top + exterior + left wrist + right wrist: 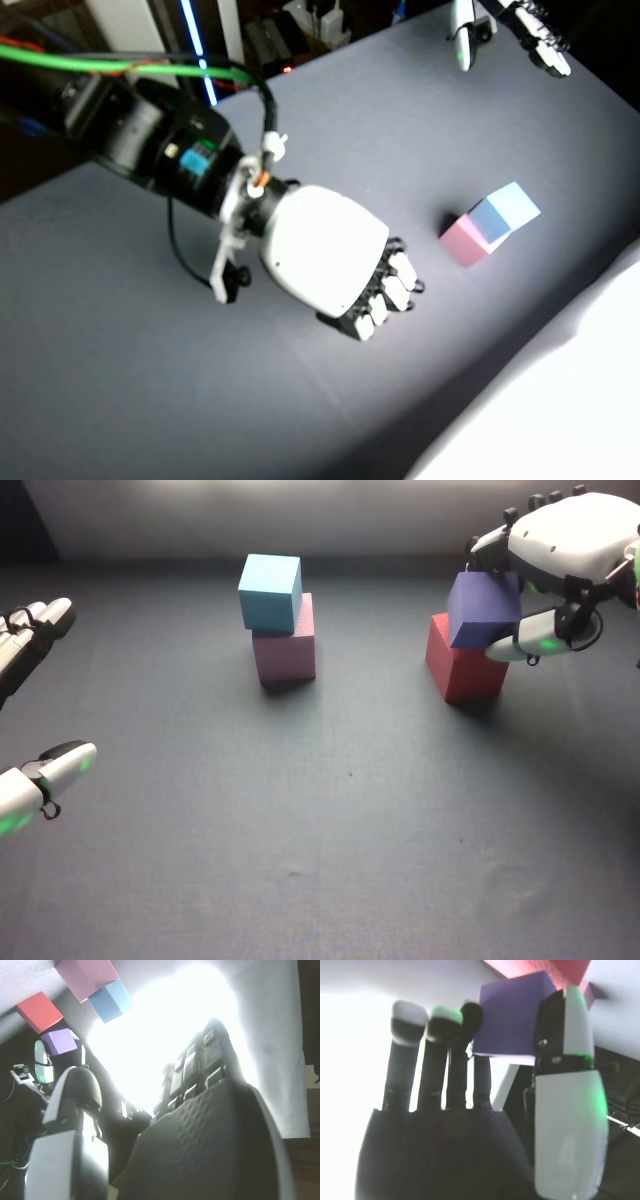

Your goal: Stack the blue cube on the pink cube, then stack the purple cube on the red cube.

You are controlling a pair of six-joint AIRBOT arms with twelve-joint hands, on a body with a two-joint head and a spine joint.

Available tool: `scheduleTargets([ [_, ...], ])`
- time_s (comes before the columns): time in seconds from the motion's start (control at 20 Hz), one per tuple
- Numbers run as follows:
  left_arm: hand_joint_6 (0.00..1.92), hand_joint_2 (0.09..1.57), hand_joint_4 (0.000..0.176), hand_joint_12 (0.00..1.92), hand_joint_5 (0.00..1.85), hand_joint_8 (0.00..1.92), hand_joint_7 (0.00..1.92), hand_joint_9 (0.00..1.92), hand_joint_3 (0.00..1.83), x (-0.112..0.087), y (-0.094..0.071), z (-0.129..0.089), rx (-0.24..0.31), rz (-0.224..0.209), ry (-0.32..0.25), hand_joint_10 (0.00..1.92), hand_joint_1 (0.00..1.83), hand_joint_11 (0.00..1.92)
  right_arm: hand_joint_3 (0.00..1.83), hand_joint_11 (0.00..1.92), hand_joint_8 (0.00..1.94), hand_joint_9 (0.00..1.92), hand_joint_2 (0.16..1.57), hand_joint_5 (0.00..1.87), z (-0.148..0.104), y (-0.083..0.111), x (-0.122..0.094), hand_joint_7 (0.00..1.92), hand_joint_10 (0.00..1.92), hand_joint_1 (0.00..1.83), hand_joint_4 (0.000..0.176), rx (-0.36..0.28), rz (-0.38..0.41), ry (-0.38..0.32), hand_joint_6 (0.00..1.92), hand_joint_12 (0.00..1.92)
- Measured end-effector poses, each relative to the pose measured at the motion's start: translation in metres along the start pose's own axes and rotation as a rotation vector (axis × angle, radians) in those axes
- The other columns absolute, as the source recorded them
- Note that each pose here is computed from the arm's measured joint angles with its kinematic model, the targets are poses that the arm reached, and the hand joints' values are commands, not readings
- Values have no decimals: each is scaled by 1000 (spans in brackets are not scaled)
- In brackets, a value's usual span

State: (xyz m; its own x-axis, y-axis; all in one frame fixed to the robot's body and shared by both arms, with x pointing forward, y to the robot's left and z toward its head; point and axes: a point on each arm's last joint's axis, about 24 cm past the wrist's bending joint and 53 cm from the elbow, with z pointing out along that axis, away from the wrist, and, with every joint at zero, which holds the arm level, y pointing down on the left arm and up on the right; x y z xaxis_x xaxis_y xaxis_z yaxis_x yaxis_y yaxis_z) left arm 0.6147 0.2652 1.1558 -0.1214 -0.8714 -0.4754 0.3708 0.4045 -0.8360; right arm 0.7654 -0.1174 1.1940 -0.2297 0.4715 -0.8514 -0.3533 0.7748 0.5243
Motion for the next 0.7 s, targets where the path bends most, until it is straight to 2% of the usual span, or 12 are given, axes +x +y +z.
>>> scheduleTargets([
  [0.05, 0, 1285, 66, 0, 0, 0, 0, 0, 0, 0, 0, 0, 0, 0, 0, 0, 717, 0, 0, 553, 1598, 606, 1257, 730, 0, -1, -1, 741, 1584, 1189, 0, 3, 2, -2, 1185, 1921],
  [0.1, 0, 1288, 65, 0, 0, 0, 0, 0, 0, 0, 0, 0, 0, 0, 1, 0, 717, 0, 1, 572, 1644, 613, 1263, 721, 0, -3, -2, 730, 1674, 1196, 0, 6, 1, -3, 1166, 1921],
  [0.15, 0, 1288, 71, 0, 0, 0, 0, 0, 0, 0, 0, 0, 0, 0, 1, 0, 706, 0, 3, 803, 1548, 765, 1274, 678, 1, -5, -3, 706, 1872, 1186, 0, 12, 7, -5, 1369, 1921],
  [0.2, 0, 1285, 79, 0, 0, 0, 0, 0, 0, 0, 0, 0, 0, 0, 1, 0, 712, 0, 3, 857, 1547, 809, 1284, 655, 1, -6, -3, 688, 1911, 1179, 0, 14, 9, -6, 1433, 1921],
  [0.25, 0, 1287, 72, 0, 0, 0, 0, 0, 0, 0, 0, 0, -1, 0, -1, 0, 731, 0, 1, 607, 1694, 602, 1283, 704, 2, -8, -4, 675, 1810, 1185, 0, 19, 12, -8, 1228, 1921],
  [0.3, 0, 1290, 72, 0, 0, 0, 0, 0, 0, 0, 0, 0, 0, -1, -1, 0, 736, 0, 1, 401, 1629, 488, 1281, 741, 2, -10, -1, 637, 1589, 1151, 0, 25, 18, -2, 1275, 1921],
  [0.35, 0, 1287, 77, 0, 0, 0, 0, 0, 0, 0, 0, 0, 1, -3, 0, 0, 747, 0, 0, 291, 1516, 466, 1299, 648, 2, -11, 1, 662, 1347, 1118, 1, 28, 20, 2, 1469, 1846],
  [0.4, 0, 1287, 75, 0, 0, 0, 0, 0, 0, 0, 0, 0, 0, -3, 0, 0, 749, 0, 0, 208, 1485, 468, 1304, 548, 2, -11, 1, 738, 1272, 1138, 0, 29, 23, 2, 1516, 1836],
  [0.45, 0, 1290, 71, 0, 0, 0, 0, 0, 0, 0, 0, 0, 1, -3, 0, 0, 752, 0, 0, 114, 1503, 465, 1328, 459, 2, -11, 1, 738, 1301, 1137, 0, 29, 20, 2, 1605, 1898],
  [0.5, 0, 1289, 79, 0, 0, 0, 0, 0, 0, 0, 0, 0, 1, -3, 0, 0, 762, 0, 0, 111, 1018, 443, 1261, 287, 2, -12, 3, 493, 1192, 1195, 0, 31, 19, 5, 1085, 1831],
  [0.55, 0, 1288, 79, 0, 0, 0, 0, 0, 0, 0, 0, 0, 0, -3, -1, 0, 764, 0, 0, 65, 762, 384, 1244, 271, 2, -13, 4, 408, 1136, 1177, 0, 32, 21, 10, 838, 1810],
  [0.7, 0, 1293, 58, 0, 0, 0, 0, 0, 2, 0, 0, 0, 0, -3, -2, 0, 763, 0, 0, 0, 270, 265, 1228, 294, 2, -13, 5, 411, 836, 1090, 0, 35, 22, 15, 382, 1602],
])
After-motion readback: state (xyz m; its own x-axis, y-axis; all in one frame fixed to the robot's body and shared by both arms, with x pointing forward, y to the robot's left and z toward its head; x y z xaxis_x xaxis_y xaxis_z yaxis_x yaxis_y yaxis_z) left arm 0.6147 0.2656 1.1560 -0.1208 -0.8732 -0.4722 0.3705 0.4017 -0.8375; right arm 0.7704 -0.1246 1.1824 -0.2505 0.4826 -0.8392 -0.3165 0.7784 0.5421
